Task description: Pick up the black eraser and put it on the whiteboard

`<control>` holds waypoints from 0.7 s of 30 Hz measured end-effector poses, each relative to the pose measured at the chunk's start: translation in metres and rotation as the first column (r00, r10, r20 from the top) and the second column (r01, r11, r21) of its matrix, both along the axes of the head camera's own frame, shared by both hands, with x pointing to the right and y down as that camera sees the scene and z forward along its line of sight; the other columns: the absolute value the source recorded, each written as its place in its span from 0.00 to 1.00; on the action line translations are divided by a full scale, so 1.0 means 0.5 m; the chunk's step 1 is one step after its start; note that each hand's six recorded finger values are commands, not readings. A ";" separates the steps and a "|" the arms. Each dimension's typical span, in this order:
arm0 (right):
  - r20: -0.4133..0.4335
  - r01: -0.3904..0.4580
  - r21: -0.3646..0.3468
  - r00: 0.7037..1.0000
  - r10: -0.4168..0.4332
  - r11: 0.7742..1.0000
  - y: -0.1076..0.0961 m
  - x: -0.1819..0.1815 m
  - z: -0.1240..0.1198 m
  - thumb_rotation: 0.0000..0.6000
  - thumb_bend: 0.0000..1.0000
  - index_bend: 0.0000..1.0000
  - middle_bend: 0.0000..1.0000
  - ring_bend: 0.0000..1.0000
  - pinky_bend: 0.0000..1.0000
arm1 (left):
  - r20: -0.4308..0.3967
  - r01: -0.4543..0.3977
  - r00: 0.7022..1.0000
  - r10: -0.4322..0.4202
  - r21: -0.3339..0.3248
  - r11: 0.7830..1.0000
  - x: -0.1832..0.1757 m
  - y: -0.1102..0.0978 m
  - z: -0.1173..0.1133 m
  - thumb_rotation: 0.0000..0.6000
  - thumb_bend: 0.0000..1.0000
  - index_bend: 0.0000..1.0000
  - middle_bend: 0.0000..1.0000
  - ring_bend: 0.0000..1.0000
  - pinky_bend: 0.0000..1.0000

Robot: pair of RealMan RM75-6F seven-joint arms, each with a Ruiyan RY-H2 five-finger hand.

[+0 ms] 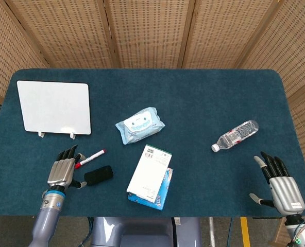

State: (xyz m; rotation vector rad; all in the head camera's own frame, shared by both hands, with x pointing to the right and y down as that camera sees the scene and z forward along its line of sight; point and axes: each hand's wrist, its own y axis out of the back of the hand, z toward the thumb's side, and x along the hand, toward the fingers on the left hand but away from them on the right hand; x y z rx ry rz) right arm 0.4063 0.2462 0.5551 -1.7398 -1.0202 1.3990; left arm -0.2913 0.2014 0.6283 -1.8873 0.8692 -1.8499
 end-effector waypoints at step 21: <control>0.013 -0.010 0.003 1.000 0.010 1.000 -0.001 0.006 -0.005 1.00 0.05 0.00 0.00 0.00 0.00 | 0.060 0.004 0.998 -0.002 -0.040 0.999 0.031 0.028 0.038 1.00 0.14 0.31 0.00 0.00 0.00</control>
